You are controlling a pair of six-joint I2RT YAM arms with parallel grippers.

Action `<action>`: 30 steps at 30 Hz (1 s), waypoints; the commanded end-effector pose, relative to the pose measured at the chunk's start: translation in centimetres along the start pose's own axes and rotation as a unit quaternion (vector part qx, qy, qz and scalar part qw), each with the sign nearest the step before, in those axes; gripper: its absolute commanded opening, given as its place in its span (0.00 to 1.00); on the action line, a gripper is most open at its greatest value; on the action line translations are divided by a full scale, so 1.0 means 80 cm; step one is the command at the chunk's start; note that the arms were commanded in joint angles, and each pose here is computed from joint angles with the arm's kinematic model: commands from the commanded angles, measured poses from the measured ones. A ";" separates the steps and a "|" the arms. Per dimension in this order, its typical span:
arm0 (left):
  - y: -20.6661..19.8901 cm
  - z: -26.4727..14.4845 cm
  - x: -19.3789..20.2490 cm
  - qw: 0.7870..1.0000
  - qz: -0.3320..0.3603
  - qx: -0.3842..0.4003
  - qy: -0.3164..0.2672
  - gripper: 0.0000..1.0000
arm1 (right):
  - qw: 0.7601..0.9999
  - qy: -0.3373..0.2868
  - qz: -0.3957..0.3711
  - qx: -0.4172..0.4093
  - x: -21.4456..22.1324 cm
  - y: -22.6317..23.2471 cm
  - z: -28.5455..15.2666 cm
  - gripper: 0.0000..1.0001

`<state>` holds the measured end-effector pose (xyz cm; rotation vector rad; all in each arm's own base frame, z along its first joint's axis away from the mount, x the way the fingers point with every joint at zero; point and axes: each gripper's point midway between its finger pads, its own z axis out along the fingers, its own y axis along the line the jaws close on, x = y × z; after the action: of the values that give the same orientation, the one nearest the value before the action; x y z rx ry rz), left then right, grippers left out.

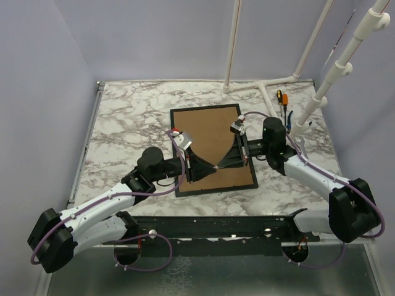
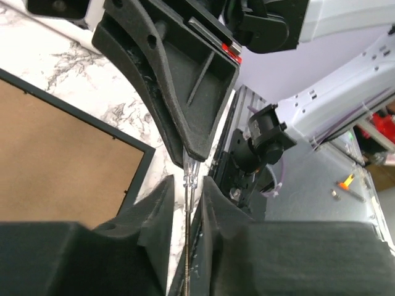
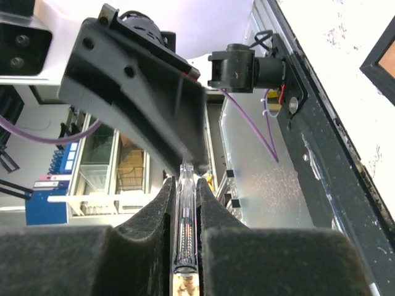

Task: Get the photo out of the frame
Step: Adjust the screwdriver.

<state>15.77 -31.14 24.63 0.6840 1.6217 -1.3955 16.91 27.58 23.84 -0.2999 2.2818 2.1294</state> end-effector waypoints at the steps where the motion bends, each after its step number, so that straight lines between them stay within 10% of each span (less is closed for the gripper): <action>1: 0.019 0.001 -0.011 0.999 0.003 -0.049 -0.015 0.42 | 0.998 -0.025 -0.047 0.039 -0.015 -0.006 0.001 0.00; 8: 0.071 -0.033 -0.035 0.978 -0.011 -0.199 -0.066 0.70 | 0.990 -0.068 -0.088 0.087 -0.030 -0.063 0.002 0.00; 17: 0.160 -0.107 -0.026 0.902 -0.048 -0.419 -0.093 0.73 | 0.974 -0.098 -0.136 0.153 -0.050 -0.158 0.006 0.00; 30: 0.243 -0.182 0.021 0.829 -0.151 -0.531 -0.092 0.70 | 0.943 -0.154 -0.152 0.253 -0.067 -0.180 0.002 0.01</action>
<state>28.13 -14.11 15.56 -0.3038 2.0020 -0.5442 22.99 28.58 12.13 -0.2833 2.2705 1.4343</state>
